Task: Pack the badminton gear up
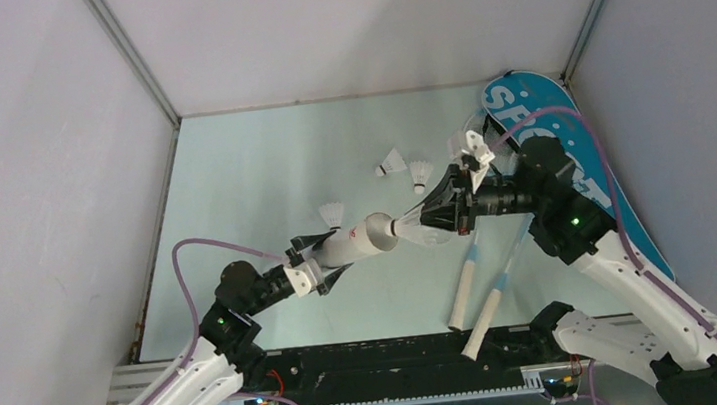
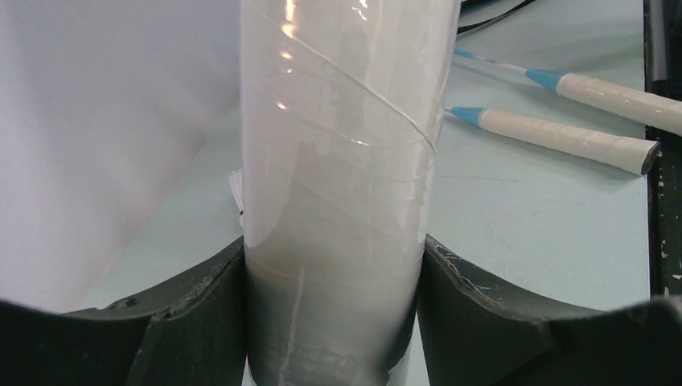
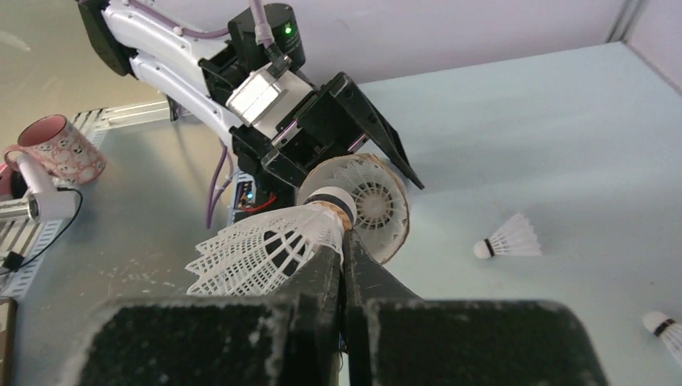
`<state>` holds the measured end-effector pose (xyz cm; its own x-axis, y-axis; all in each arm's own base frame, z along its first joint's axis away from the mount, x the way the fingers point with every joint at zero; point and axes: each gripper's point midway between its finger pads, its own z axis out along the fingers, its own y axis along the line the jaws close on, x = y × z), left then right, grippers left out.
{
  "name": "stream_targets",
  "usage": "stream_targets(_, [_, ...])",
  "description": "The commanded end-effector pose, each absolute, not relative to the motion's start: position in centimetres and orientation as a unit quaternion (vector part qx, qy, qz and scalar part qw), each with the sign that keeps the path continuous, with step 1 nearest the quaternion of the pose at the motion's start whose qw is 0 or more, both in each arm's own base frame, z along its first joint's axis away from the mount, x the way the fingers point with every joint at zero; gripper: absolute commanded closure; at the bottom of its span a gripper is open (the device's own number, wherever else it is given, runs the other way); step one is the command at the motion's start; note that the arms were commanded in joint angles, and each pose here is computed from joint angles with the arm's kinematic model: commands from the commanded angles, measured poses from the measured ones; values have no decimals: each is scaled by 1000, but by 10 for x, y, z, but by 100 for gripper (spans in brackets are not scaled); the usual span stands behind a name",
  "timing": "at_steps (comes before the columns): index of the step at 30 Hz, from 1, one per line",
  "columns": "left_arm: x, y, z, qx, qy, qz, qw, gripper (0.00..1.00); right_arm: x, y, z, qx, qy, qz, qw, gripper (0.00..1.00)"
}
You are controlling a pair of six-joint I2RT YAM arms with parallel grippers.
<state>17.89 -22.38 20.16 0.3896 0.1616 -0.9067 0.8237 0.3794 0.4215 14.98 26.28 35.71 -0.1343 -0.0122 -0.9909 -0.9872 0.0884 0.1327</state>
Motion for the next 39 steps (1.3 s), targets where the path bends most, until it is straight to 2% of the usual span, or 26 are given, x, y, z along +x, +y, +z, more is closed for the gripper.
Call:
stream_targets(1, [176, -227, 228, 500, 464, -249, 687, 33, 156, 276, 359, -456, 554, 494, 492, 100])
stream_targets(29, [166, -233, 241, 500, 434, -278, 696, 34, 181, 337, 302, -500, 620, 356, 490, 100])
stream_targets(31, [166, -233, 241, 499, 430, -278, 699, 34, 185, 334, 303, -493, 625, 343, 498, 90])
stream_targets(32, [166, -233, 242, 498, 430, -278, 700, 34, 188, 332, 304, -488, 629, 335, 503, 79])
stream_targets(34, [166, -233, 241, 496, 431, -278, 700, 34, 187, 328, 308, -485, 629, 333, 509, 67])
stream_targets(39, [166, -232, 239, 494, 432, -277, 702, 34, 179, 318, 317, -491, 619, 331, 516, 51])
